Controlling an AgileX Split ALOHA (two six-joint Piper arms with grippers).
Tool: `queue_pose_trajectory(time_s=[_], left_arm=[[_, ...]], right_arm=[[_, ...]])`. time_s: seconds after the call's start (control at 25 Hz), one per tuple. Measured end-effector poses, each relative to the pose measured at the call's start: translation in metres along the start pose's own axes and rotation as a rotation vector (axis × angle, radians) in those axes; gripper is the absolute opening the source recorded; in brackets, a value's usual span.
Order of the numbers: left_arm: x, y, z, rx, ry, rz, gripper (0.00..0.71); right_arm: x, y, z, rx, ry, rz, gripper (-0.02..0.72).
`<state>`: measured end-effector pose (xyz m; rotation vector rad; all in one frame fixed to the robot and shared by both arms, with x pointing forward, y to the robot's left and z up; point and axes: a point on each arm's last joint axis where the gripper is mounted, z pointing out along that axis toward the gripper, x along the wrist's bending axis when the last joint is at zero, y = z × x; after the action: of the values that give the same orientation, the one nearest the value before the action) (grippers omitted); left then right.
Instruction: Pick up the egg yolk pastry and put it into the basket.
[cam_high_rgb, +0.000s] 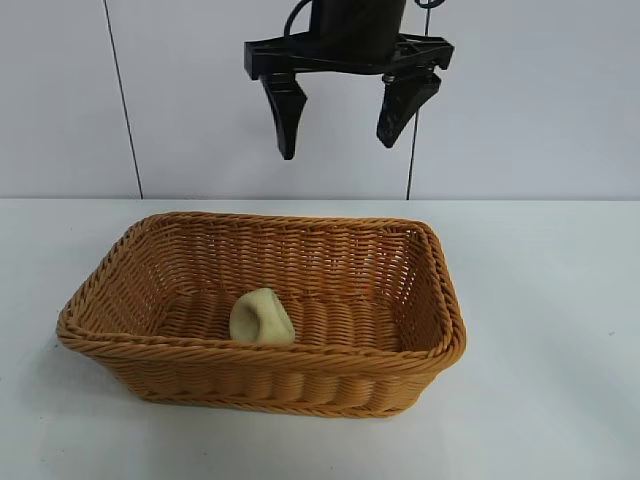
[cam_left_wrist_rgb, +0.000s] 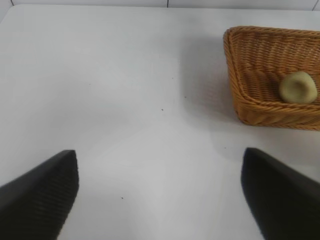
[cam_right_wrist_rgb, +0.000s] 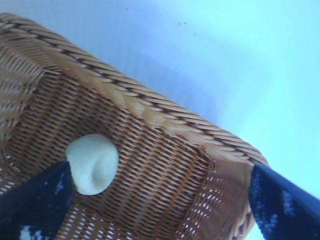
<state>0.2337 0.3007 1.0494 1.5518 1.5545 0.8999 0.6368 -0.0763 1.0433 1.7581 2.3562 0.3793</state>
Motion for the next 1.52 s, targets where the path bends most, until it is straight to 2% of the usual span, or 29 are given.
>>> queue_pose_trajectory(time_s=[0.56, 0.88, 1.04, 1.28, 1.52], left_arm=[[0.0, 0.0, 0.0, -0.001, 0.0, 0.0, 0.637], [0.0, 0.0, 0.0, -0.001, 0.0, 0.0, 0.637], [0.0, 0.0, 0.0, -0.001, 0.0, 0.0, 0.637], [0.0, 0.0, 0.0, -0.001, 0.0, 0.0, 0.637], [0.0, 0.0, 0.0, -0.001, 0.0, 0.0, 0.637]], right_arm=[[-0.157, 0.007, 0.001, 0.001, -0.117, 0.292, 0.691], [-0.223, -0.005, -0.004, 0.004, -0.165, 0.411, 0.691], [-0.232, -0.007, -0.005, 0.005, -0.169, 0.425, 0.691], [-0.224, -0.013, -0.012, 0.009, -0.129, 0.417, 0.691], [-0.21, -0.056, -0.03, 0.086, -0.121, 0.378, 0.691]])
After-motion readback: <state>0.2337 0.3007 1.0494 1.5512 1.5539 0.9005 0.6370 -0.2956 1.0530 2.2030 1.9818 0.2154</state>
